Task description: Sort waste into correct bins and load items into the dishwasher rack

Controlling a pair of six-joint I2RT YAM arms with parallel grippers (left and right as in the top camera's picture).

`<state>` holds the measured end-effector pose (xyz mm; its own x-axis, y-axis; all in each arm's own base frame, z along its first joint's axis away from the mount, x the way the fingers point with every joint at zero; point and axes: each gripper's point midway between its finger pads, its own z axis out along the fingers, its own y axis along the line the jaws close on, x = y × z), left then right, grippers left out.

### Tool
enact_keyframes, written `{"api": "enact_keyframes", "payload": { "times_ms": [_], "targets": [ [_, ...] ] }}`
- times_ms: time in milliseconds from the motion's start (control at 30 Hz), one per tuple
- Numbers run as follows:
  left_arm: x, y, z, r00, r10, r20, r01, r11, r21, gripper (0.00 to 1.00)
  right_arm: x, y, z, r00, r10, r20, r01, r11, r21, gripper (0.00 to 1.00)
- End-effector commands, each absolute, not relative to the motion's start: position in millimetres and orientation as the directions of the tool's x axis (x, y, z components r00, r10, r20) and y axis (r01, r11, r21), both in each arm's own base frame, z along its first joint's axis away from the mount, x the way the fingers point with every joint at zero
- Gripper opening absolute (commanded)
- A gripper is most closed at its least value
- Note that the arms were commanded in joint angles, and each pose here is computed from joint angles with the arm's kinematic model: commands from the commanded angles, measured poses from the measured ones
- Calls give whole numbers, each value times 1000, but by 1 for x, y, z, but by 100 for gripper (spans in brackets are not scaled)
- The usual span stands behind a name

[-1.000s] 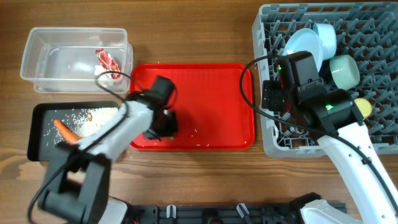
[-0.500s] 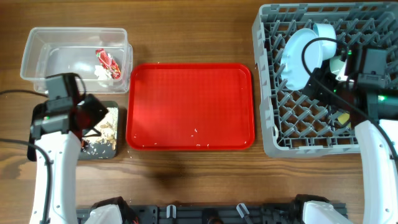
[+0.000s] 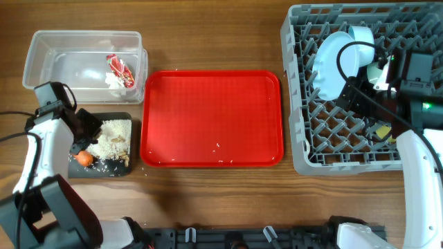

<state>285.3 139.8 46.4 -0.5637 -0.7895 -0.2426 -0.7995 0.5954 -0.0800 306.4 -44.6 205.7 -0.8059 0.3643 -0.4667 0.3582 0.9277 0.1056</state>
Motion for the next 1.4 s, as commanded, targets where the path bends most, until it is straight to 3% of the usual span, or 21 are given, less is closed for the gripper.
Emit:
{"api": "enact_keyframes", "payload": {
  "times_ms": [0, 300, 500, 600, 667, 733, 833, 933, 1067, 1233, 1367],
  "targets": [
    [282, 153, 33, -560, -796, -230, -813, 581, -33, 26, 306, -42, 202, -819, 350, -454, 338, 934, 111, 97],
    [278, 154, 24, -559, -804, -200, -818, 574, -20, 55, 305, -42, 201, -822, 351, -447, 339, 934, 110, 97],
    [301, 121, 87, -596, -753, -279, -723, 654, -222, 64, 309, -41, 203, -813, 357, -460, 339, 933, 123, 97],
    [313, 90, 120, -667, -641, -380, -592, 766, -251, 71, 326, 4, 216, -836, 200, -510, 78, 965, 250, 97],
    [315, 57, 132, -752, -518, -408, -453, 856, -250, 82, 327, 31, 219, -843, 101, -528, -68, 954, 293, 97],
    [298, 26, 127, -830, -444, -339, -378, 893, -244, 93, 317, 40, 211, -865, 7, -501, -147, 952, 267, 98],
    [257, 4, 114, -895, -413, -166, -375, 901, -219, 98, 301, 20, 196, -910, 55, -411, -30, 980, 197, 98],
    [226, 0, 116, -917, -388, -94, -365, 910, -195, 94, 293, 8, 201, -904, 105, -415, 45, 987, 152, 98],
    [222, -1, 147, -886, -384, -259, -327, 915, -238, 93, 282, 11, 218, -860, 102, -501, 24, 987, 161, 100],
    [213, -2, 199, -705, -361, -610, -214, 929, -302, 100, 259, 13, 236, -699, 101, -707, -13, 988, 154, 100],
    [189, -5, 211, -555, -353, -754, -154, 934, -324, 100, 230, 14, 257, -535, 118, -837, -30, 987, 158, 100]
  ]
}}
